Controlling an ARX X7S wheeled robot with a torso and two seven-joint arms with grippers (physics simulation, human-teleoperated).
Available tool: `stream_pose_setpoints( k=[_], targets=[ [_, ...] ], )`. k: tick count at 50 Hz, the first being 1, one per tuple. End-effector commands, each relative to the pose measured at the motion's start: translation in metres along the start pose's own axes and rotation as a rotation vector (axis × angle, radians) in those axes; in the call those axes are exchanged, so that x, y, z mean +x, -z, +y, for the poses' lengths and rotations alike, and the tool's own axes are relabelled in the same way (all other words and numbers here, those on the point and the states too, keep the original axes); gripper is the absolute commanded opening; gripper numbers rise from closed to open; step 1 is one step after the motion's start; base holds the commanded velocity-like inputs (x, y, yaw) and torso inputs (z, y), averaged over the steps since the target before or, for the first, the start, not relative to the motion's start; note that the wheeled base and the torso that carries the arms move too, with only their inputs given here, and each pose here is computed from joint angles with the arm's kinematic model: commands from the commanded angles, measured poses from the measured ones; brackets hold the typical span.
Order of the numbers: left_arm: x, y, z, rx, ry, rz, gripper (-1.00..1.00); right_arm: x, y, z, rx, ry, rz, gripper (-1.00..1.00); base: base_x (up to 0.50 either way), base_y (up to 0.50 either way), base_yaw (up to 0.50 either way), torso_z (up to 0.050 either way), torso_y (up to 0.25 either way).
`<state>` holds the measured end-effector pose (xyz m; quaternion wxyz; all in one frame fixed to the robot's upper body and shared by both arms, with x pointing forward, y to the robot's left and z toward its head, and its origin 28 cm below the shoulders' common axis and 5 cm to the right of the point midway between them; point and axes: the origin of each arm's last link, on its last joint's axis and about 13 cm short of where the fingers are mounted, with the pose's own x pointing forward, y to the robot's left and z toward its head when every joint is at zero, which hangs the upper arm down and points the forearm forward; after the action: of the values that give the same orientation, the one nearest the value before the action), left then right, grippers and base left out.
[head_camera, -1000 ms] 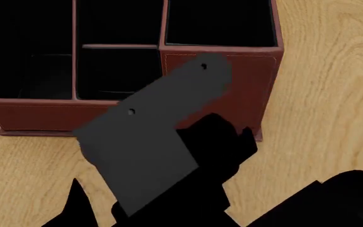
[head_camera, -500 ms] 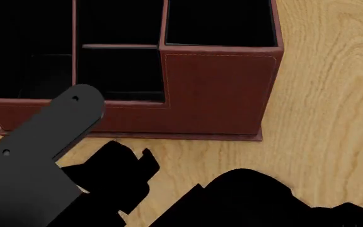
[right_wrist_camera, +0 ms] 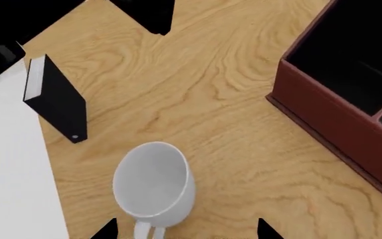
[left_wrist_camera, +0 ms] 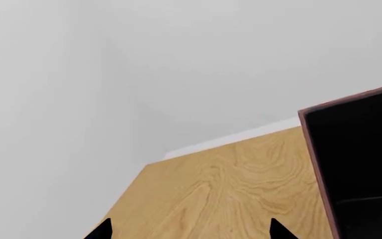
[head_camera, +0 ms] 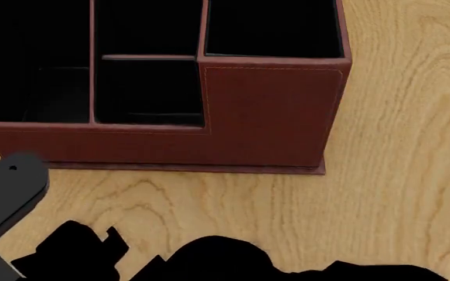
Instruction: Pick up the white mug and place it to the right of the caddy.
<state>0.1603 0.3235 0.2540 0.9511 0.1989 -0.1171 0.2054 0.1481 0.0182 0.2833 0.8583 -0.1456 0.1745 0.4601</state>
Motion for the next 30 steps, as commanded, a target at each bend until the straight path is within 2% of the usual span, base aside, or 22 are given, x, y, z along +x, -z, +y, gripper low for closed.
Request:
stream_pose_setpoints(
  k=[1,16,30],
  targets=[
    [0.0,-0.001,0.002,-0.005,-0.006,-0.006,1.0,0.012,0.002,0.011,0.02,-0.044,0.027,1.0,0.0,0.0,0.0,0.0,0.0],
    [-0.001,0.004,0.002,-0.009,-0.005,0.0,1.0,0.034,0.02,0.026,0.027,-0.122,0.102,1.0,0.0,0.0,0.0,0.0,0.0],
    [-0.002,0.008,0.002,-0.008,-0.008,0.005,1.0,0.049,0.027,0.032,0.037,-0.159,0.133,1.0,0.0,0.0,0.0,0.0,0.0]
  ],
)
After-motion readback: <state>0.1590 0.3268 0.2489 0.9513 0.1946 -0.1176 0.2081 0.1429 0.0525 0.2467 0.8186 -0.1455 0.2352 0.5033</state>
